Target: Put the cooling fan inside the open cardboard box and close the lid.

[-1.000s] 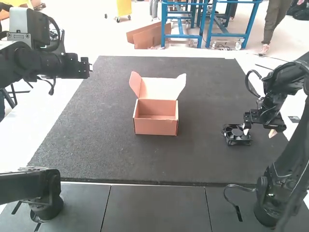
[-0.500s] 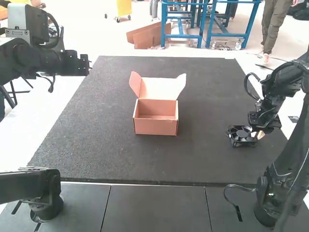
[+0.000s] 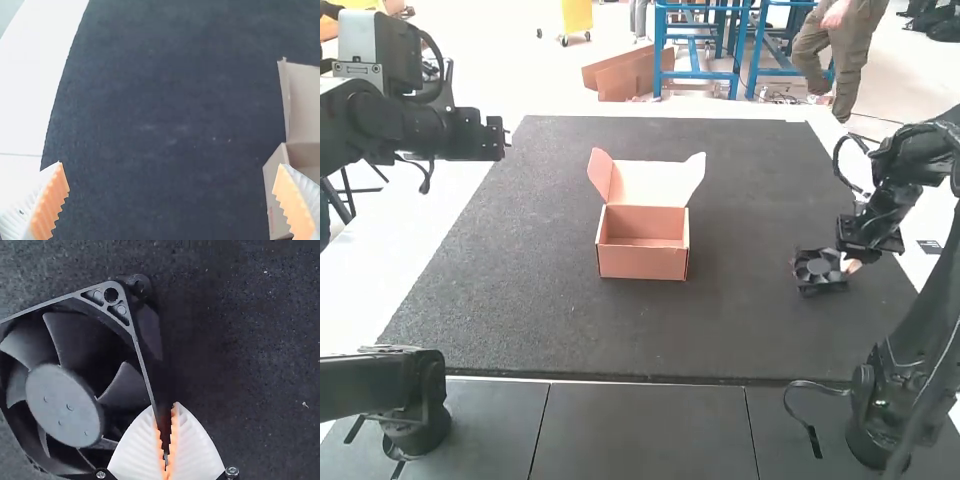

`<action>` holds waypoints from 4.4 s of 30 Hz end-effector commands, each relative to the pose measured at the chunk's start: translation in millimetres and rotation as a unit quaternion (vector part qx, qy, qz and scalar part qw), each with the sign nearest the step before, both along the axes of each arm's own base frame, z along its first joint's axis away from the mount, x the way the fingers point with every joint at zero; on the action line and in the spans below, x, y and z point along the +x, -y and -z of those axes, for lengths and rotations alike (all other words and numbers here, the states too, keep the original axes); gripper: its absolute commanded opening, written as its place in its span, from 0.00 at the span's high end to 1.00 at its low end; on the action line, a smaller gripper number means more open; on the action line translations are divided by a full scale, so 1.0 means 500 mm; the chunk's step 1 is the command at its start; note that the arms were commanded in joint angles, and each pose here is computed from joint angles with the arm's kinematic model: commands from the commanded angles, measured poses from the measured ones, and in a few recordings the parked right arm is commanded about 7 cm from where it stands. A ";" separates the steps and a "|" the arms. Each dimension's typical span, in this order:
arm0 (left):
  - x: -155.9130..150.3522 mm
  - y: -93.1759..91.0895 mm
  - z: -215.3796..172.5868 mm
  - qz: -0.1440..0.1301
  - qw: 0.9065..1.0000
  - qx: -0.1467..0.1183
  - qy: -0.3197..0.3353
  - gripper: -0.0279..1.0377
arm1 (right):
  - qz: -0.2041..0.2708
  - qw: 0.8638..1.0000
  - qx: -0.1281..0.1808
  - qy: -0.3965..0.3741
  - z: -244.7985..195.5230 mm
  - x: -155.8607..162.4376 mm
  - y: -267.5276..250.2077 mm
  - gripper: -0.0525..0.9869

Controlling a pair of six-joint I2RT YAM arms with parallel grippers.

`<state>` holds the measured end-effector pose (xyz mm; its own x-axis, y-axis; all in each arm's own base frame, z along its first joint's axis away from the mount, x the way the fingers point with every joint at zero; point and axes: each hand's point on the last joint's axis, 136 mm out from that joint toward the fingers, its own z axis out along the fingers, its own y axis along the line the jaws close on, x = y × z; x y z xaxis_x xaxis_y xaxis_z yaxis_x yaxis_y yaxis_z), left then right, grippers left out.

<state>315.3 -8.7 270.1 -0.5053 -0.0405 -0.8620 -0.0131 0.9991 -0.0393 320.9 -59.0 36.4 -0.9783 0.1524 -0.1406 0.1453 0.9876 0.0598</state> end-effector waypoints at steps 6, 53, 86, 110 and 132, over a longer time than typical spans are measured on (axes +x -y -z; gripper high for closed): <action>0.003 0.003 -0.003 0.000 1.000 -0.003 0.005 0.07 | 0.052 0.985 0.049 0.159 -0.247 0.048 -0.030 0.96; -0.023 0.001 0.016 0.004 1.000 0.003 0.002 0.07 | -0.093 0.976 0.195 0.028 -0.272 -0.041 -0.692 0.96; -0.016 0.000 -0.001 0.000 1.000 0.003 0.015 0.07 | -0.100 0.986 0.130 0.013 -0.101 0.102 -0.697 0.76; 0.109 0.055 0.046 0.042 0.999 -0.005 -0.010 0.07 | -0.170 0.947 0.120 0.245 -0.402 0.217 -0.535 0.08; 0.280 0.117 0.120 0.061 0.998 -0.006 -0.024 0.07 | -0.171 0.925 0.116 0.318 -0.360 0.307 -0.553 0.08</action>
